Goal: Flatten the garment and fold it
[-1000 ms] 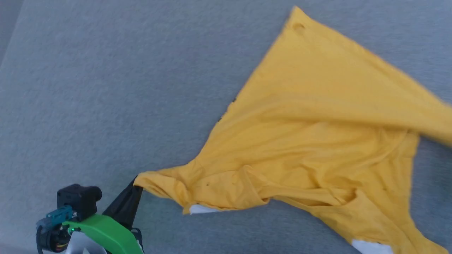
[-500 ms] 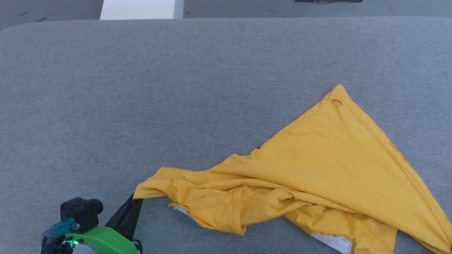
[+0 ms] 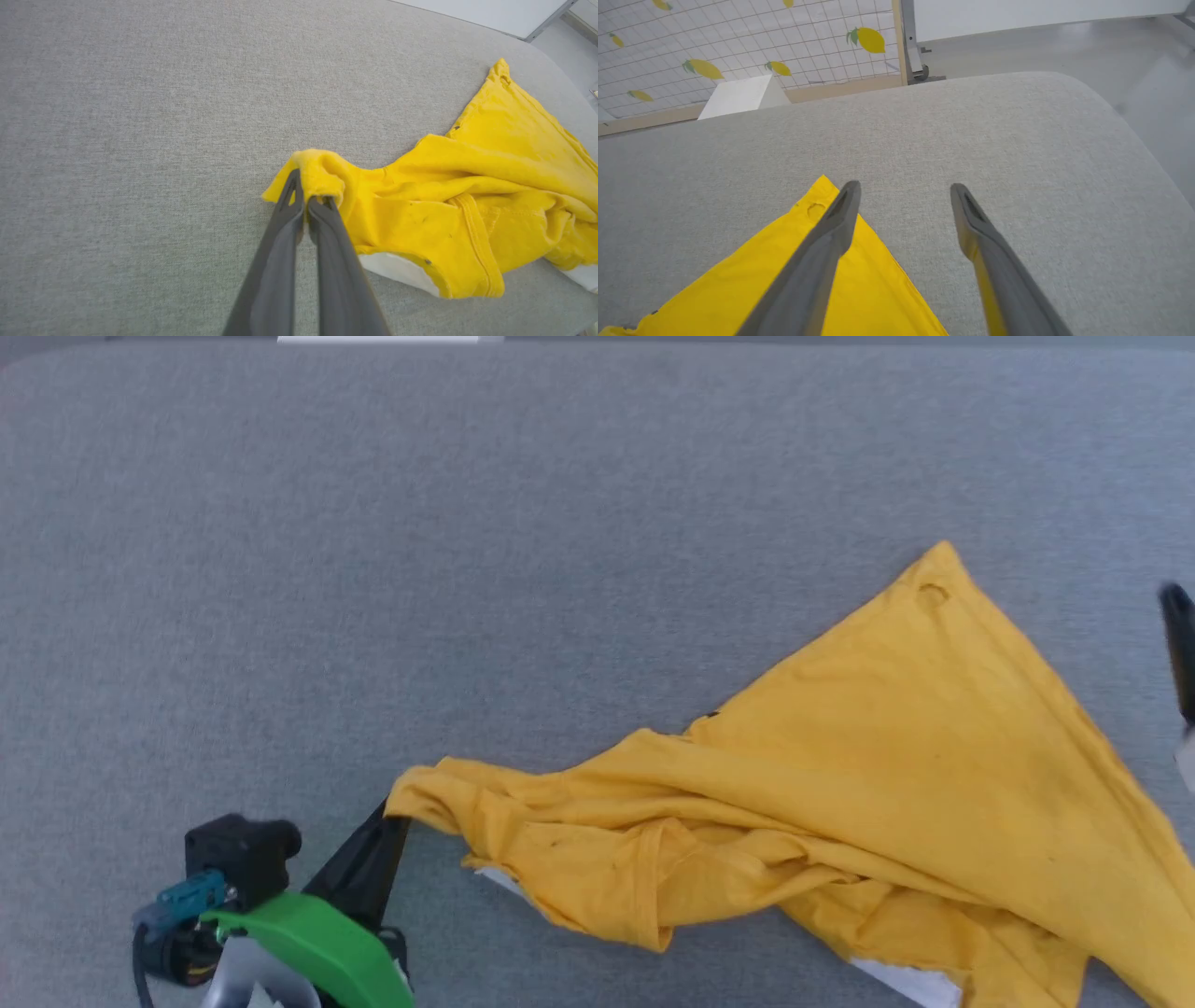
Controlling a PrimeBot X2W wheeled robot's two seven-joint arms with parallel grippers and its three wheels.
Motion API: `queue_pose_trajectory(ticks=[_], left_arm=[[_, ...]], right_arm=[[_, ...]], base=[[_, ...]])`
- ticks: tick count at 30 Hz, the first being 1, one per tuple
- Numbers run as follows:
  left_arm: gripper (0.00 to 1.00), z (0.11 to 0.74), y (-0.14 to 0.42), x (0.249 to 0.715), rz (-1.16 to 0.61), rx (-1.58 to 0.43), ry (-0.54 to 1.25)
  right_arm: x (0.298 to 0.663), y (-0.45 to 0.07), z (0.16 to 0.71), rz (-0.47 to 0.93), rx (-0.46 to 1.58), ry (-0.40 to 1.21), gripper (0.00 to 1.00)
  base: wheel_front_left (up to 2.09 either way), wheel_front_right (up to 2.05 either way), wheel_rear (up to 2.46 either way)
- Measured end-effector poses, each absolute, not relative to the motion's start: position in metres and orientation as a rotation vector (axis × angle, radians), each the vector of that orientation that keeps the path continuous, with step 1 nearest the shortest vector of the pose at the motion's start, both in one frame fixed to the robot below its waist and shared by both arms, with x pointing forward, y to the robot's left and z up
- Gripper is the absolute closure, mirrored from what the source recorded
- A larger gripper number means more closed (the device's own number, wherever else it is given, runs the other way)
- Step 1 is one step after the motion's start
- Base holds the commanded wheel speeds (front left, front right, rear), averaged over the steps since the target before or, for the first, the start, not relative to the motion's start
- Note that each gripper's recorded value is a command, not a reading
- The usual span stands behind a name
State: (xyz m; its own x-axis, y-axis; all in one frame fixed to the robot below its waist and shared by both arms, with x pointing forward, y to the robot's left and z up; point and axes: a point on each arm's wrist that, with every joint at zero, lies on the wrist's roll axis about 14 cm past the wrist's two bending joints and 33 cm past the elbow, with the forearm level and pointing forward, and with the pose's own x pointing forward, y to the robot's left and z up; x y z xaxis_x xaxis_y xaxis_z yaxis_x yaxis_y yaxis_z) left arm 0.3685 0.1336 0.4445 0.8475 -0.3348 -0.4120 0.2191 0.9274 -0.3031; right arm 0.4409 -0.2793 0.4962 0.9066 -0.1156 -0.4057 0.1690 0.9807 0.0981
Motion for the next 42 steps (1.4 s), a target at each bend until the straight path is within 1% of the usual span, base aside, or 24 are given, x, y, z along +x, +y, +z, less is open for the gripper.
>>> queue_pose_trajectory(ticks=[4, 8, 15, 19, 20, 21, 22, 26, 31, 37, 42], left_arm=[[1.0, 0.438, 0.134, 0.376, -0.294, -0.254, 0.485], [1.0, 0.43, 0.135, 0.382, -0.28, -0.268, 0.498], [1.0, 0.413, 0.15, 0.38, -0.218, -0.273, 0.541], [1.0, 0.407, 0.157, 0.376, -0.184, -0.277, 0.558], [1.0, 0.406, 0.159, 0.375, -0.177, -0.277, 0.559], [1.0, 0.405, 0.161, 0.374, -0.169, -0.275, 0.562], [1.0, 0.404, 0.162, 0.374, -0.163, -0.274, 0.565], [1.0, 0.406, 0.166, 0.373, -0.152, -0.271, 0.559], [1.0, 0.418, 0.17, 0.38, -0.161, -0.229, 0.514], [1.0, 0.452, 0.173, 0.413, -0.206, -0.127, 0.404], [1.0, 0.496, 0.182, 0.448, -0.196, -0.047, 0.267]], right_arm=[[0.479, -0.257, 0.473, -0.074, 0.094, 0.514, 0.0], [0.502, -0.241, 0.441, -0.02, 0.039, 0.629, 0.0], [0.515, -0.203, 0.384, 0.094, -0.01, 0.812, 0.0], [0.522, -0.194, 0.37, 0.127, -0.043, 0.848, 0.0], [0.524, -0.194, 0.369, 0.131, -0.052, 0.852, 0.09], [0.526, -0.192, 0.368, 0.138, -0.062, 0.857, 0.75], [0.527, -0.191, 0.366, 0.142, -0.068, 0.867, 1.0], [0.527, -0.189, 0.366, 0.151, -0.075, 0.889, 1.0], [0.527, -0.192, 0.382, 0.134, -0.055, 0.839, 1.0], [0.529, -0.197, 0.428, 0.104, -0.011, 0.679, 1.0], [0.526, -0.197, 0.473, 0.087, 0.039, 0.524, 1.0]], base=[[0.0, 0.0, 0.0], [0.0, 0.0, 0.0], [0.0, 0.0, 0.0], [0.0, 0.0, 0.0], [0.0, 0.0, 0.0], [0.0, 0.0, 0.0], [0.0, 0.0, 0.0], [0.0, 0.0, 0.0], [0.0, 0.0, 0.0], [0.0, 0.0, 0.0], [0.0, 0.0, 0.0]])
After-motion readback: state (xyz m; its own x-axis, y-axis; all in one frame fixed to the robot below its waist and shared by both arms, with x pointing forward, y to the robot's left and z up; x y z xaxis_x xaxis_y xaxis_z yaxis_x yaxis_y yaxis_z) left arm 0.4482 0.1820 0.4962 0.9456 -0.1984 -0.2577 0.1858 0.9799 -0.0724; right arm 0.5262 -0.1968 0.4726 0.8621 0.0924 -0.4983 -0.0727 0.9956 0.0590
